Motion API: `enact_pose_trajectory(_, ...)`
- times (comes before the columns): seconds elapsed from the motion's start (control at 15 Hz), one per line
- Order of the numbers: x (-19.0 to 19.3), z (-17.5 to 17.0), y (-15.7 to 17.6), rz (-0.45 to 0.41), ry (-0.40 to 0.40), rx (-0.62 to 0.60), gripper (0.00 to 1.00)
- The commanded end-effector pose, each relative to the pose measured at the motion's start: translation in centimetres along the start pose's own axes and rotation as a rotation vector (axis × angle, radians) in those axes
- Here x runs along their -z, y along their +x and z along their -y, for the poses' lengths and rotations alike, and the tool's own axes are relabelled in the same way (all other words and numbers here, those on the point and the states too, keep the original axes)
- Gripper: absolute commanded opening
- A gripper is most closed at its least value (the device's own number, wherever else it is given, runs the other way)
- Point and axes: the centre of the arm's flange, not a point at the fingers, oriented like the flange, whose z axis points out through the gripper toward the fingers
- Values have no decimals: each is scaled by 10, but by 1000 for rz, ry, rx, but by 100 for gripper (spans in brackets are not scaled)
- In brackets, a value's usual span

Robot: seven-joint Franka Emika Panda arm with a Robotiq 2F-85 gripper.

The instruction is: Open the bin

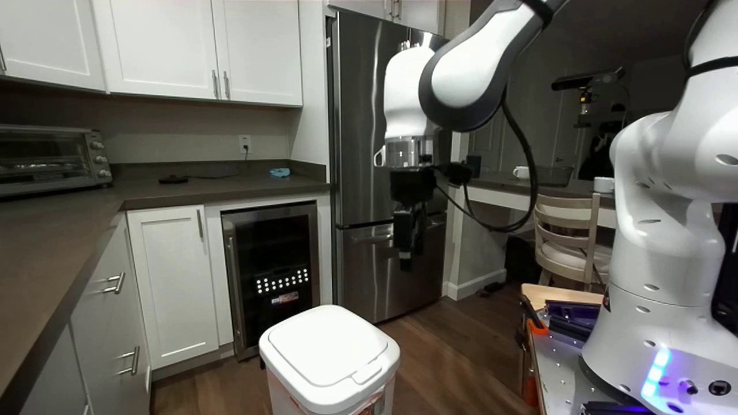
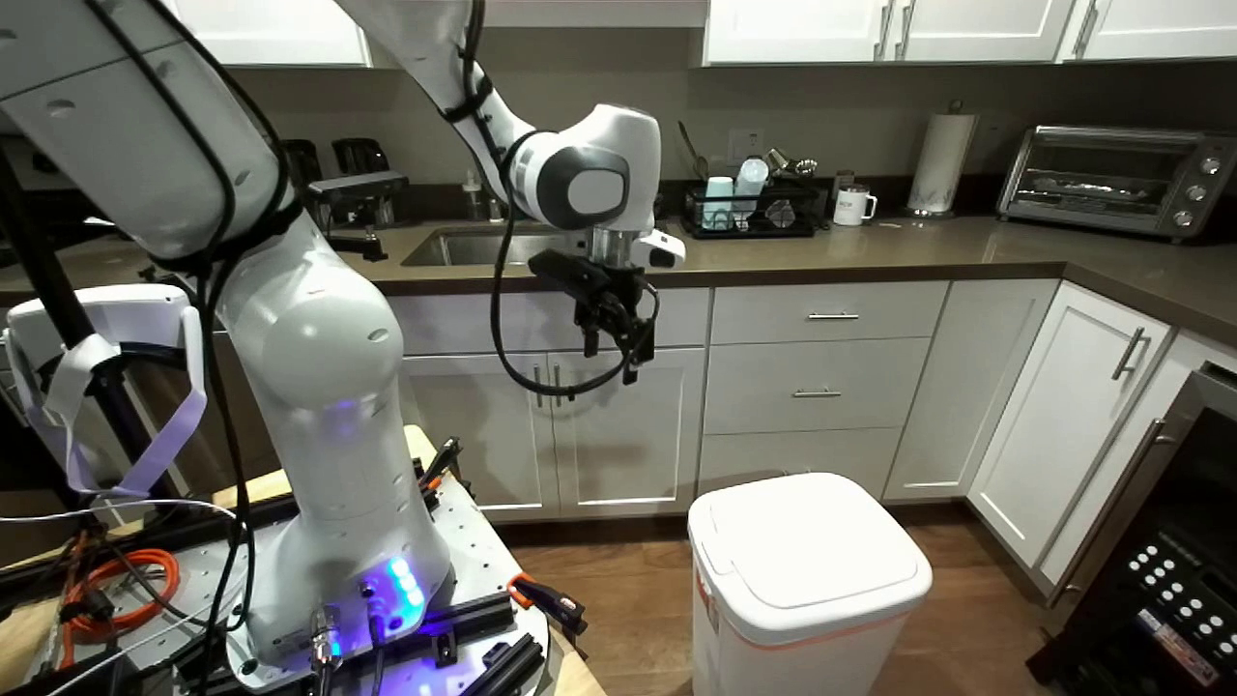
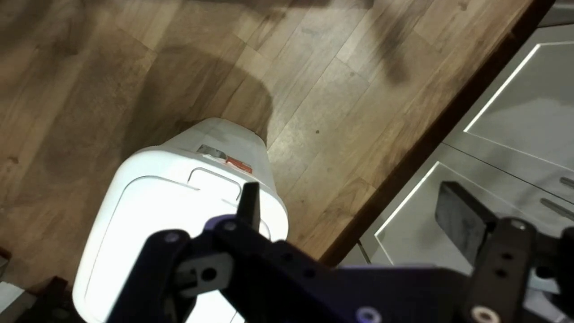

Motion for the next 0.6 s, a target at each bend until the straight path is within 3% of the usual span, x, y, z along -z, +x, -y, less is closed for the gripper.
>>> enact_pose_trajectory(0.0, -73, -24, 39, 6, -69, 22, 100)
enact_pose_trajectory(0.27, -134, -58, 74, -5, -122, 10, 100)
enact_pose_trajectory(0.53, -183, -95, 109, -8, -89, -116, 100)
